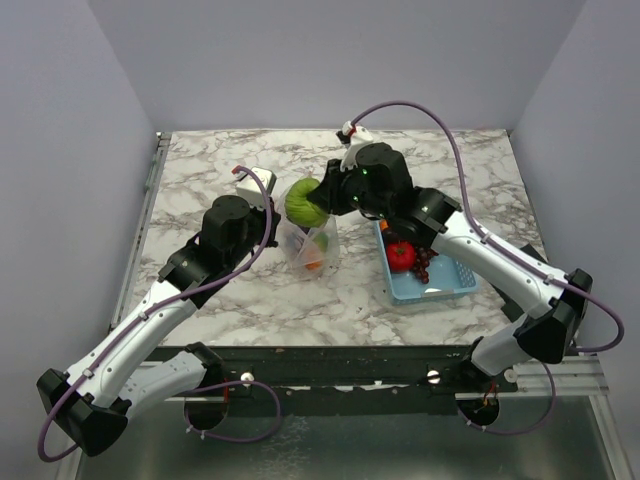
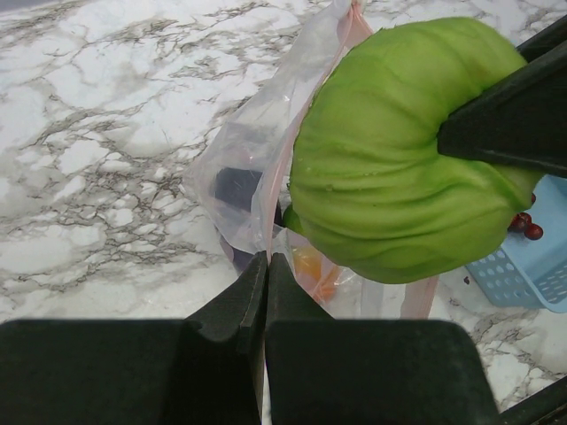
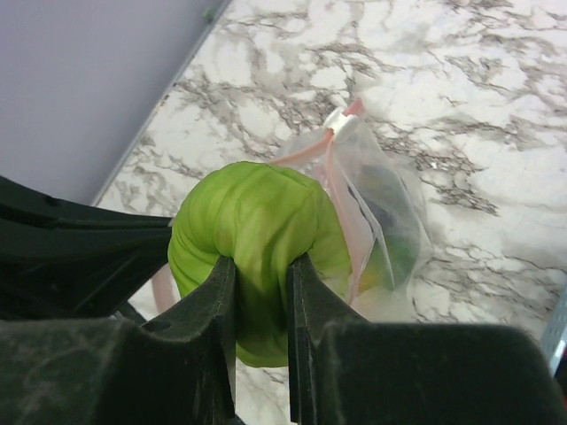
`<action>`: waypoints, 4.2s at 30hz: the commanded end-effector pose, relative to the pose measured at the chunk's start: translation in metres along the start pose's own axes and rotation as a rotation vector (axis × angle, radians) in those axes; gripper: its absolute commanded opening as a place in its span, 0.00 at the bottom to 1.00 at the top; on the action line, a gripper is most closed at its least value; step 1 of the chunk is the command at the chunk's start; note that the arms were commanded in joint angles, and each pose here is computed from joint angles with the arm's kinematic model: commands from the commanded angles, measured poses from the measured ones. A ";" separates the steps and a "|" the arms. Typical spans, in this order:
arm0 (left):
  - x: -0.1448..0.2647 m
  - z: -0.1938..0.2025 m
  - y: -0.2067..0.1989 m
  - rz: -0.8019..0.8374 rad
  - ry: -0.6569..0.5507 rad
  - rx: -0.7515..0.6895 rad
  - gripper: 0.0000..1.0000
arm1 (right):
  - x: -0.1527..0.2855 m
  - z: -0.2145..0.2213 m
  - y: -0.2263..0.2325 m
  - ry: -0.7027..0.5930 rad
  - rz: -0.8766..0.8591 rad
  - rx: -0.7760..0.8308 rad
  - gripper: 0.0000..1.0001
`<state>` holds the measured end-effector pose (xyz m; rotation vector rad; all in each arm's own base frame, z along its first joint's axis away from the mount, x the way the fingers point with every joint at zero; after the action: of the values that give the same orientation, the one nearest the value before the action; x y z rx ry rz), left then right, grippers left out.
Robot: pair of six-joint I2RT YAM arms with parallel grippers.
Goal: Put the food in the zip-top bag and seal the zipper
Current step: Place the fake vegetable in the zipper food storage bag, then adjust the zipper food storage bag at the center of the board.
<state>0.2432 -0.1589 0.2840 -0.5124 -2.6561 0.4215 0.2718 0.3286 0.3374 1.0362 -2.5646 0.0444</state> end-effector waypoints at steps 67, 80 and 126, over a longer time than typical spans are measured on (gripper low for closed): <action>0.000 0.000 -0.007 0.061 0.001 0.010 0.00 | 0.005 0.045 -0.011 0.156 0.277 -0.067 0.77; 0.001 0.000 -0.007 0.063 0.000 0.007 0.00 | -0.033 0.060 -0.006 0.202 0.288 -0.112 0.61; 0.015 -0.036 -0.005 -0.046 -0.032 0.007 0.00 | -0.013 0.079 -0.043 0.215 0.396 -0.128 0.02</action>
<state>0.2492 -0.1460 0.2992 -0.3351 -2.6332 0.3556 0.2849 0.2968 0.2399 0.4245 -2.4565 0.1472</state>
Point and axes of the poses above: each gripper's point midway between its finger pads, its own x axis back along the fingers, its own y axis along the line the jaws close on, z = x × y, the point moved 4 cm from there along x, back along the fingers, and after that the axes turned 15 degrees about x, right-handed, at the moved point
